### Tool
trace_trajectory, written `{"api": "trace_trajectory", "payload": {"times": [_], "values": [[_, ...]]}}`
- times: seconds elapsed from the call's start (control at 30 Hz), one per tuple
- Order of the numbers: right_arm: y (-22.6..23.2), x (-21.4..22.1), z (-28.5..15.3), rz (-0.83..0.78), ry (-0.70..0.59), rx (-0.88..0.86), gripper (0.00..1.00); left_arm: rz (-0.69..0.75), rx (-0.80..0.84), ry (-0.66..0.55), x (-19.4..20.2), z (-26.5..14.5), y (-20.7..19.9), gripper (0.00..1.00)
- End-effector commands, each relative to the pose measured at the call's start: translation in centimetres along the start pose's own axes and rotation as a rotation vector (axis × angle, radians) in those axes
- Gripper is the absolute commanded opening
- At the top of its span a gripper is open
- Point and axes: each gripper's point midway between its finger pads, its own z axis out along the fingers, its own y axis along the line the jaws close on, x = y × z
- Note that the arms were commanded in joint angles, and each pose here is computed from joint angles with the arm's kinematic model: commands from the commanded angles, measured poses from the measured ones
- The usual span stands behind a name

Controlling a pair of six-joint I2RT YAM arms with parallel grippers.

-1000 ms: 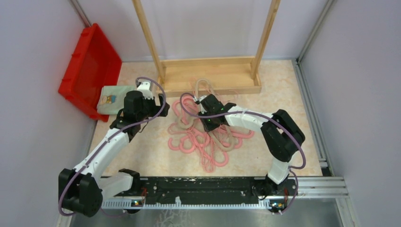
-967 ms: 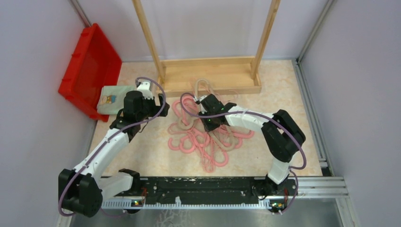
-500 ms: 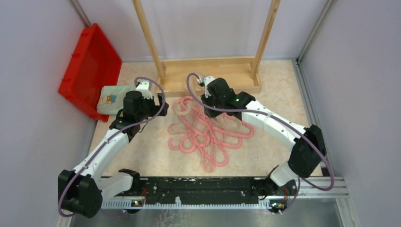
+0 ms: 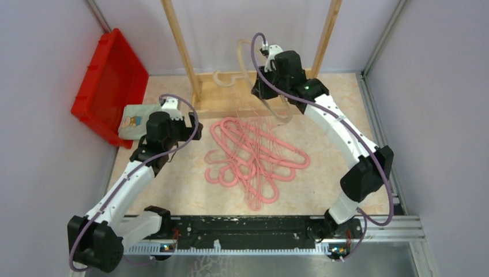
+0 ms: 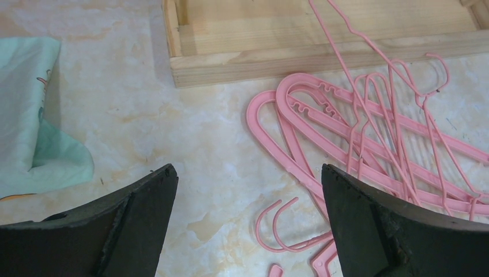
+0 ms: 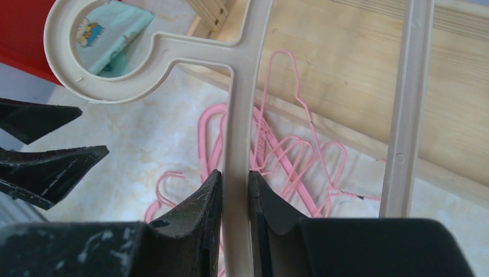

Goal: Organize the hangers

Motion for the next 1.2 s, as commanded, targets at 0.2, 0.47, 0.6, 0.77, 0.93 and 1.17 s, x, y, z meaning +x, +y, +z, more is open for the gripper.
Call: {"api": "trace_trajectory", "payload": {"times": [0.2,0.47,0.6,0.77,0.93,1.17], "values": [[2.8,-15.9,-3.8,0.284,-0.341,-0.433,0.0,-0.004,-0.027,-0.059,-1.1,-0.9,0.5,1.0],[5.4,-23.7,-7.3,0.406,-0.461,-0.741,0.0,-0.007,-0.05,-0.06,-0.8,-0.7,0.9,1.0],[5.3,-24.8,-8.1,0.466,-0.488,-0.793,0.0,-0.009,-0.061,-0.059,-0.6,-0.8,1.2,1.0],[3.8,-25.7,-7.7,0.579,-0.514,-0.763,0.0,-0.005,-0.061,-0.063,-1.0,-0.7,1.1,1.0],[3.2,-26.3,-6.9,0.735,-0.492,-0.79,0.0,0.006,-0.061,-0.066,-1.5,-0.7,1.1,1.0],[1.7,-24.8,-4.7,0.88,-0.407,-0.69,0.0,0.007,-0.073,-0.066,-1.4,-0.8,1.3,1.0]]}}
